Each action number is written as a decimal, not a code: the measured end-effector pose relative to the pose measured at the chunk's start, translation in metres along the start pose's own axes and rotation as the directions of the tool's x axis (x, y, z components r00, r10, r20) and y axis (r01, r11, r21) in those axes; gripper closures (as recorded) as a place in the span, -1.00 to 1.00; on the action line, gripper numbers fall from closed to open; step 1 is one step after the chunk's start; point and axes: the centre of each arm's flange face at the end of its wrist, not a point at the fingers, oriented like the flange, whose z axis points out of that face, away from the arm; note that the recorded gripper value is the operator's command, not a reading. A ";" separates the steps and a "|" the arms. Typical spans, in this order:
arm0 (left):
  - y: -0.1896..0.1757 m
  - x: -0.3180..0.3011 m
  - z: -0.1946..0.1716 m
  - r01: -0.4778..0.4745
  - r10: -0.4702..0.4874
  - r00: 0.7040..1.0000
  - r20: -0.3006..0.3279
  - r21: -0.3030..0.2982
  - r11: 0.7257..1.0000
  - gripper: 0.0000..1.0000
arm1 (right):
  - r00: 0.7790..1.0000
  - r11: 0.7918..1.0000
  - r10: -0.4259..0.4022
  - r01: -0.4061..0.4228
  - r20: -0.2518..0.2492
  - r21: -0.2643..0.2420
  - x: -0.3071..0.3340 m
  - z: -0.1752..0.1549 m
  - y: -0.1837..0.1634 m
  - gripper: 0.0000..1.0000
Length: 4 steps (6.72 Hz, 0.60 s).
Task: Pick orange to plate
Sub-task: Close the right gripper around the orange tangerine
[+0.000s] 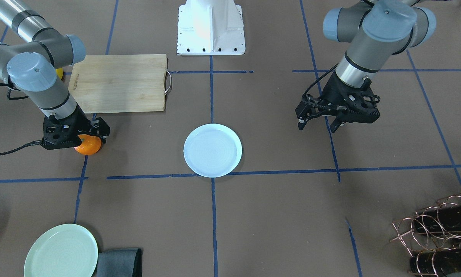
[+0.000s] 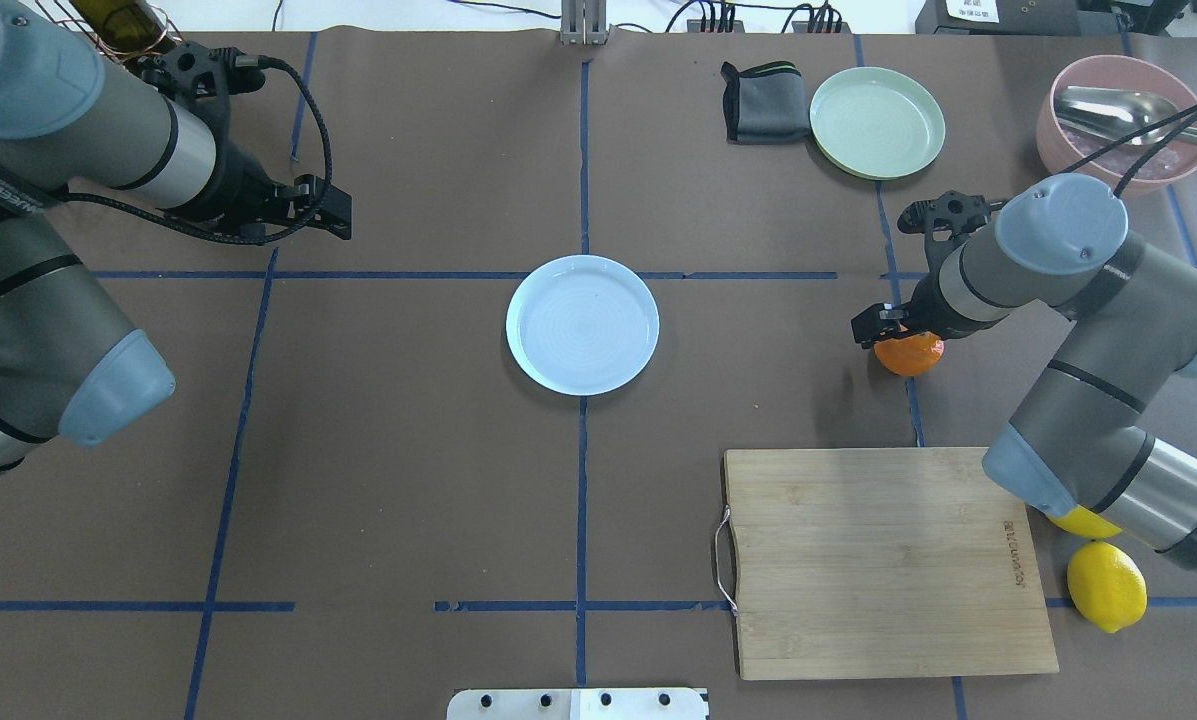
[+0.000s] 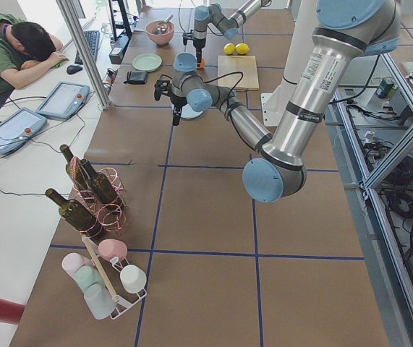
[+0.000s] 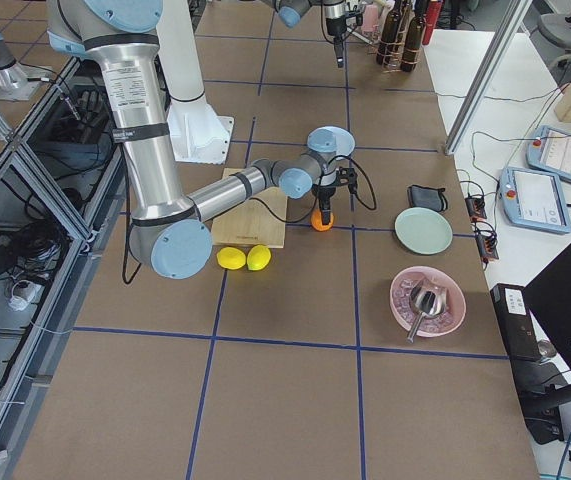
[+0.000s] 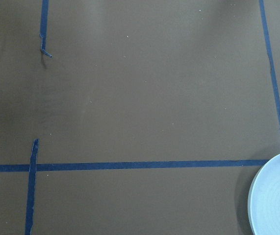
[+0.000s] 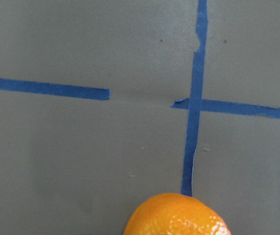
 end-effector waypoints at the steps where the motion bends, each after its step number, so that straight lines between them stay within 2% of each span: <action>1: 0.000 0.000 0.000 0.001 -0.001 1.000 0.001 0.000 1.000 -1.00 | 1.000 1.000 0.003 -0.003 0.003 0.003 0.001 -0.003 -0.001 -1.00; 4: 0.001 0.000 0.001 0.000 0.000 1.000 0.001 0.000 1.000 -1.00 | 1.000 1.000 0.010 -0.010 -0.005 -0.004 0.007 0.000 -0.001 -1.00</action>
